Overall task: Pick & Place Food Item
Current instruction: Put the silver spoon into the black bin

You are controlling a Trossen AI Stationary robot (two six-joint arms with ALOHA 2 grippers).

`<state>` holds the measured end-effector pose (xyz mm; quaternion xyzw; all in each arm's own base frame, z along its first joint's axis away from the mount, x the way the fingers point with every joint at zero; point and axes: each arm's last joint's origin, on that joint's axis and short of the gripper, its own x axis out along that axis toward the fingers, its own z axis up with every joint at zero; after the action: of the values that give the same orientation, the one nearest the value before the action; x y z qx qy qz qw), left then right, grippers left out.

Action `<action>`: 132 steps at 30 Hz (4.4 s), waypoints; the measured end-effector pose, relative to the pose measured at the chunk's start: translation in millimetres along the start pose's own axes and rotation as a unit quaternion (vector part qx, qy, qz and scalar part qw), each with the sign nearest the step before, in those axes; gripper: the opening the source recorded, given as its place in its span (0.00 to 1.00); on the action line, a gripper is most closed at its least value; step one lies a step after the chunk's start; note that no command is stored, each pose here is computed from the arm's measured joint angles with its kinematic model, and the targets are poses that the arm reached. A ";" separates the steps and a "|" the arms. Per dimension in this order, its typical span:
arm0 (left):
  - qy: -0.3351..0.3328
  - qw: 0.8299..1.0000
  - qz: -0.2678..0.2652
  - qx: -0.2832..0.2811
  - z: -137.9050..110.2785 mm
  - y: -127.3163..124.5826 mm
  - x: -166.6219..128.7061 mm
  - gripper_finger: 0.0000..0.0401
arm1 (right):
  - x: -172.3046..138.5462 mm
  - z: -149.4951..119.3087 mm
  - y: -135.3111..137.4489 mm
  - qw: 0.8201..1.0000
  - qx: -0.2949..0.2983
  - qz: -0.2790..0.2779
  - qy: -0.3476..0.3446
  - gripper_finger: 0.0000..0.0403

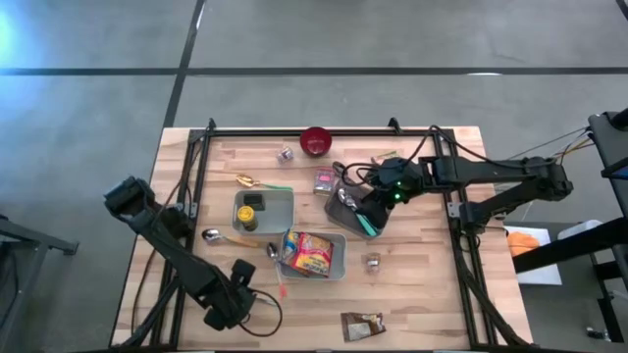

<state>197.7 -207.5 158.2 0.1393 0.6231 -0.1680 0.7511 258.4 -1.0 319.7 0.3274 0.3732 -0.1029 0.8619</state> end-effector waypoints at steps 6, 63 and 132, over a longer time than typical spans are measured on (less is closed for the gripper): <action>0.040 0.999 0.015 -0.016 -1.1 -1.3 22.1 0.45 | 0.5 -6.5 4.4 1.000 -0.010 0.001 0.015 0.54; -0.247 0.779 -0.271 -0.509 4.5 193.2 -136.6 0.00 | 49.5 31.9 158.6 0.815 -0.573 -0.074 0.054 0.54; -0.481 0.763 -0.237 -0.362 -1.2 221.8 -228.2 0.36 | 34.5 31.7 85.2 0.936 -0.231 -0.200 0.173 0.02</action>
<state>252.9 11.7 382.3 -0.3939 0.2074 -0.1475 0.8832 336.7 46.1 352.9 0.0508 0.5882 -0.1258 0.7973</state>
